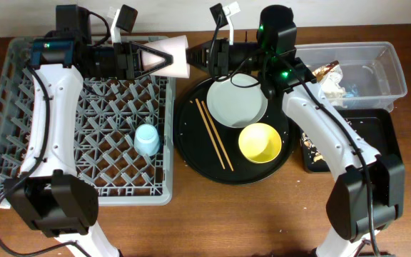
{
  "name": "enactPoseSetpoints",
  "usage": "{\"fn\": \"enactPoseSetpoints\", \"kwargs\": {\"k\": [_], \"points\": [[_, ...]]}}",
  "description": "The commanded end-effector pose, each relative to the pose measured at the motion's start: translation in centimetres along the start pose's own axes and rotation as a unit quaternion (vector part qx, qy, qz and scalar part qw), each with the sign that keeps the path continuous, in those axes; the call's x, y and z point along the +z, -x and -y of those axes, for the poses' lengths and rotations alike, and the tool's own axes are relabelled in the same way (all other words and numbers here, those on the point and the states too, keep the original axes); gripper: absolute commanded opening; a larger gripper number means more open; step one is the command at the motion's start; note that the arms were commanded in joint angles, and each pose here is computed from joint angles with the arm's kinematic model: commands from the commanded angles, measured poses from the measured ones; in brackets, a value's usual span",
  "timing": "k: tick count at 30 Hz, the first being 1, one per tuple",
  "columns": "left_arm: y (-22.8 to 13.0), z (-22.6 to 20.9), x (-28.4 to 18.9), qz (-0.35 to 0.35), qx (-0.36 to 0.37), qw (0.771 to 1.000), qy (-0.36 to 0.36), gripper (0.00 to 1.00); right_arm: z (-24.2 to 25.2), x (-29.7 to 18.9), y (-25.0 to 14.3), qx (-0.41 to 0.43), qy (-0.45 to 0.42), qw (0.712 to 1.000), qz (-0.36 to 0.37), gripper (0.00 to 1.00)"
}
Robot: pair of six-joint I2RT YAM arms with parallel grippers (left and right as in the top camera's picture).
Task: Sort waste into correct bins and load items into the dishwasher rack
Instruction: 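Hand the pink cup from right gripper to left gripper, then place the pink cup upside down in the rack beside blue cup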
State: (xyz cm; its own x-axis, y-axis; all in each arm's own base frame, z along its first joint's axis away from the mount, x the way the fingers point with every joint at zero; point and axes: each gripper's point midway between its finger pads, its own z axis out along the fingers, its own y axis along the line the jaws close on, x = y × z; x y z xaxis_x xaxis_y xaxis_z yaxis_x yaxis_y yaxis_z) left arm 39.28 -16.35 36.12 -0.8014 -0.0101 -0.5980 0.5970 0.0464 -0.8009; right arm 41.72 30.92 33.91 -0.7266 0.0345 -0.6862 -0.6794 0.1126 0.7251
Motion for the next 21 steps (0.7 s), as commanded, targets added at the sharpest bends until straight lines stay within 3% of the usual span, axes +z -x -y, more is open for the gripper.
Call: {"fn": "enactPoseSetpoints", "kwargs": {"k": [1,2,4,6,10,13,15,17,20,21], "points": [[0.3,1.0,-0.1,0.002,0.020,1.000,-0.004,0.59,-0.3,0.3,-0.2,-0.001,0.008,1.000,-0.006,0.41],[0.3,0.7,-0.1,0.001,0.024,1.000,0.005,0.56,-0.3,0.3,-0.2,-0.001,0.010,1.000,-0.008,0.50],[0.0,-2.1,-0.4,-0.013,0.029,0.996,0.084,0.54,0.0,0.0,-0.2,0.005,0.006,1.000,-0.007,0.84],[-0.6,-6.7,-2.1,-0.031,0.002,0.974,0.226,0.52,1.2,-1.2,-0.2,0.030,-0.012,0.999,-0.005,0.98],[-1.9,-11.9,-6.5,-0.038,-0.065,0.903,0.423,0.52,6.1,-5.0,-1.4,0.091,-0.097,0.991,-0.004,0.98],[-3.7,-13.2,-10.5,-0.057,-0.095,0.831,0.545,0.52,11.6,-9.1,-4.2,0.159,-0.239,0.958,-0.008,0.98],[-4.7,-13.6,-11.4,-0.080,-0.095,0.795,0.593,0.52,13.8,-10.9,-5.6,0.185,-0.310,0.932,-0.011,0.99],[-5.6,-13.6,-11.1,-0.105,-0.094,0.776,0.615,0.52,14.7,-11.8,-6.3,0.197,-0.344,0.918,-0.015,0.99],[-7.8,-10.2,-11.4,-0.146,-0.124,0.730,0.656,0.52,15.1,-12.3,-7.3,0.205,-0.364,0.908,-0.027,0.98],[-8.3,-7.8,-11.6,-0.141,-0.141,0.726,0.658,0.53,15.1,-12.4,-7.5,0.208,-0.367,0.906,-0.030,0.99]]}}
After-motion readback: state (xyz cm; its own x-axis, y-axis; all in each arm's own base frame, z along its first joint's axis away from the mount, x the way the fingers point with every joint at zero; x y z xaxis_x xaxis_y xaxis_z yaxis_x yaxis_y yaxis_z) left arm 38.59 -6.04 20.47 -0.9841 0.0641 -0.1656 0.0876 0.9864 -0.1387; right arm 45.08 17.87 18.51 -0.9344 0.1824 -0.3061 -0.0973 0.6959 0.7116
